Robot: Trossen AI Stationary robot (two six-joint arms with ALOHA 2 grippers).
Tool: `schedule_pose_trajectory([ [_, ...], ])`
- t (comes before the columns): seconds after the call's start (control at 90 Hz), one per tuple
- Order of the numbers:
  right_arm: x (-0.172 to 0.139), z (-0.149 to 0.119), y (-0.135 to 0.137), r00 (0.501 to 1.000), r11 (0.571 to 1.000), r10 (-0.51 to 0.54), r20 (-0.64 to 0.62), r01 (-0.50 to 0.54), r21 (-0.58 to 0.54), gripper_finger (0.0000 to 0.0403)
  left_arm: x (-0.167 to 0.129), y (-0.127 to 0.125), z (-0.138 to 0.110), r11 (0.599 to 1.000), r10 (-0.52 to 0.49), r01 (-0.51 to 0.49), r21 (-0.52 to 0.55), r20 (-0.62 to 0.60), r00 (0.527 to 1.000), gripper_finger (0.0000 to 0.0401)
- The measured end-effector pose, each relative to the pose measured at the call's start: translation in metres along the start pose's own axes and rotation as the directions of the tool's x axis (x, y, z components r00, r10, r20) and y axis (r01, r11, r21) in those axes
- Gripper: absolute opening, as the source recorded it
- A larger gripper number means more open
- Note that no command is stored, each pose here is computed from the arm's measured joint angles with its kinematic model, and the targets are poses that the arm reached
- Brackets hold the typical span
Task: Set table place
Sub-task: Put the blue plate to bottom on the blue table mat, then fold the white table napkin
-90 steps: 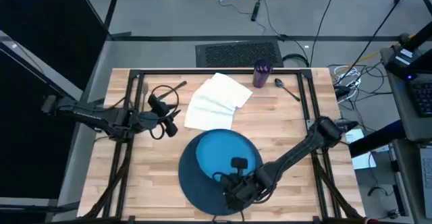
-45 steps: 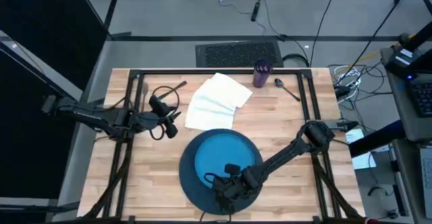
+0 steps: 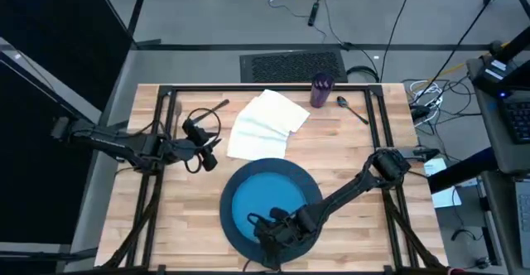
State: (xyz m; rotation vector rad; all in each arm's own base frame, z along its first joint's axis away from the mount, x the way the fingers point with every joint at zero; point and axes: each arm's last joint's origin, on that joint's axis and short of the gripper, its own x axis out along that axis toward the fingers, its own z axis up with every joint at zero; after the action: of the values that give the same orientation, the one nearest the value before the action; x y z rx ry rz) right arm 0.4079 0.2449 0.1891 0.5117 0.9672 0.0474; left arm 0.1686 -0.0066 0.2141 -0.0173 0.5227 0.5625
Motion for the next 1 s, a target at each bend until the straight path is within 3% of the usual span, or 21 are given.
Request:
schedule_pose_trajectory([
  [0.256, 0.019, -0.014, -0.003, 0.998, 0.998, -0.011, -0.064, 0.015, 0.059, 0.0, 0.0, 0.0, 0.0, 1.0, -0.002, 0.002, -0.002, 0.001, 1.0, 0.0104],
  [0.7, 0.027, -0.016, -0.004, 0.998, 0.993, -0.004, -0.055, 0.011, 0.121, 0.0004, 0.0, -0.001, 0.0, 0.999, -0.035, 0.035, -0.003, -0.009, 0.999, 0.0104],
  [0.822, 0.027, -0.014, -0.001, 0.998, 0.991, 0.036, -0.046, -0.03, 0.128, 0.0033, 0.0, -0.001, 0.0, 0.999, -0.046, 0.045, -0.003, -0.012, 0.999, 0.0104],
  [1.0, 0.026, -0.012, 0.003, 0.995, 0.993, 0.093, -0.044, -0.089, 0.08, 0.011, 0.0, -0.002, 0.001, 0.999, -0.044, 0.044, -0.009, -0.002, 0.999, 0.0104],
])
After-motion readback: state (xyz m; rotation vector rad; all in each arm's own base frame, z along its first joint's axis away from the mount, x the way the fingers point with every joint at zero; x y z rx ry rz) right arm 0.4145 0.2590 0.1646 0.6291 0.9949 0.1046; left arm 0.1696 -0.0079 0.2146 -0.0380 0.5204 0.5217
